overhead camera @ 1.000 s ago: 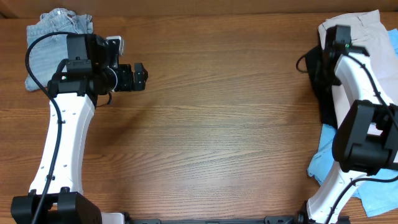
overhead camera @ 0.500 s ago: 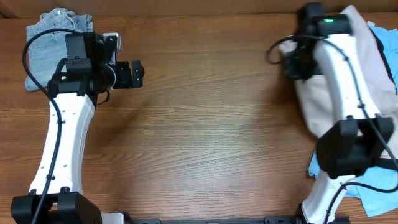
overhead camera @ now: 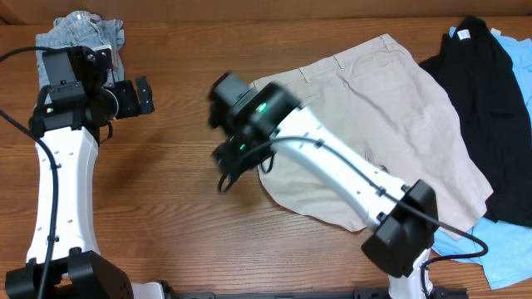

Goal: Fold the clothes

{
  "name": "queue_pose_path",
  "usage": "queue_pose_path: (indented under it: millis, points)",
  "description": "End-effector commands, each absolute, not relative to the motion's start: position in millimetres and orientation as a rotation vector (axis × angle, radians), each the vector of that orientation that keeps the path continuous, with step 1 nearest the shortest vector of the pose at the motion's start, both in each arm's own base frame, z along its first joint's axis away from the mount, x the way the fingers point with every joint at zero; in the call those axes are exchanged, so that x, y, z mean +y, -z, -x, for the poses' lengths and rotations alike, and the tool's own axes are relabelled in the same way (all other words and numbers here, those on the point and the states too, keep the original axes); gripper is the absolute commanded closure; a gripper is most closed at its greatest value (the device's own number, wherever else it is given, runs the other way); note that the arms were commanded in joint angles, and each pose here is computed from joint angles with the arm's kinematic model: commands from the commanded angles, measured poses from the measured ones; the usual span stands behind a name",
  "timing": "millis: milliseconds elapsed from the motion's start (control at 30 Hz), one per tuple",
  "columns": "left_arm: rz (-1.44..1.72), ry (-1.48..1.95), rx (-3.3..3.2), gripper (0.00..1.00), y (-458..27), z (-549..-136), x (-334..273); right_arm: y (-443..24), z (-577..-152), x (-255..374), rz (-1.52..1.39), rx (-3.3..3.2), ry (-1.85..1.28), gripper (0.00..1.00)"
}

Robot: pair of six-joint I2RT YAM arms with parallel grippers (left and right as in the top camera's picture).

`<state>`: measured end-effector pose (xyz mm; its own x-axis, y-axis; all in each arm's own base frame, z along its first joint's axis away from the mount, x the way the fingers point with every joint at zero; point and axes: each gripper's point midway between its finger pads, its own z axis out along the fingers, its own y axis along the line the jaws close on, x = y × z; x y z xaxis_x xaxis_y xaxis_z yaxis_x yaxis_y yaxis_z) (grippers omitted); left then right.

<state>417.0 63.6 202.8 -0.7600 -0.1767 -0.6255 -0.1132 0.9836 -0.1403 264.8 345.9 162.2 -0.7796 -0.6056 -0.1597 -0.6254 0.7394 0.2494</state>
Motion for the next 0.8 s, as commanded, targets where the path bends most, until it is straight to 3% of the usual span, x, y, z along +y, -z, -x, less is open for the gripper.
queue_pose_path:
  millis: [0, 167, 300, 433, 767]
  points:
    - [0.139, 0.129, 2.425, 0.00, -209.5, -422.1, 58.7, -195.5, -282.0, 336.1, 0.839, 2.836, -0.447, 0.25]
    - [-0.060, 0.287, 2.408, 0.00, -212.9, -424.6, 11.0, -214.9, -334.3, 284.4, 0.522, 2.853, -0.398, 0.23]
    - [-0.213, 0.344, 2.415, 0.00, -208.3, -424.6, -37.4, -220.3, -382.5, 220.2, 0.258, 2.846, -0.375, 0.12]
    - [-0.431, 0.398, 2.433, 0.00, -189.2, -421.6, -98.6, -220.4, -417.8, 147.7, -0.003, 2.834, -0.342, 0.12]
    - [-0.970, 0.391, 2.451, 0.00, -101.3, -403.3, -212.9, -220.3, -442.4, 29.4, -0.369, 2.785, -0.281, 0.11]
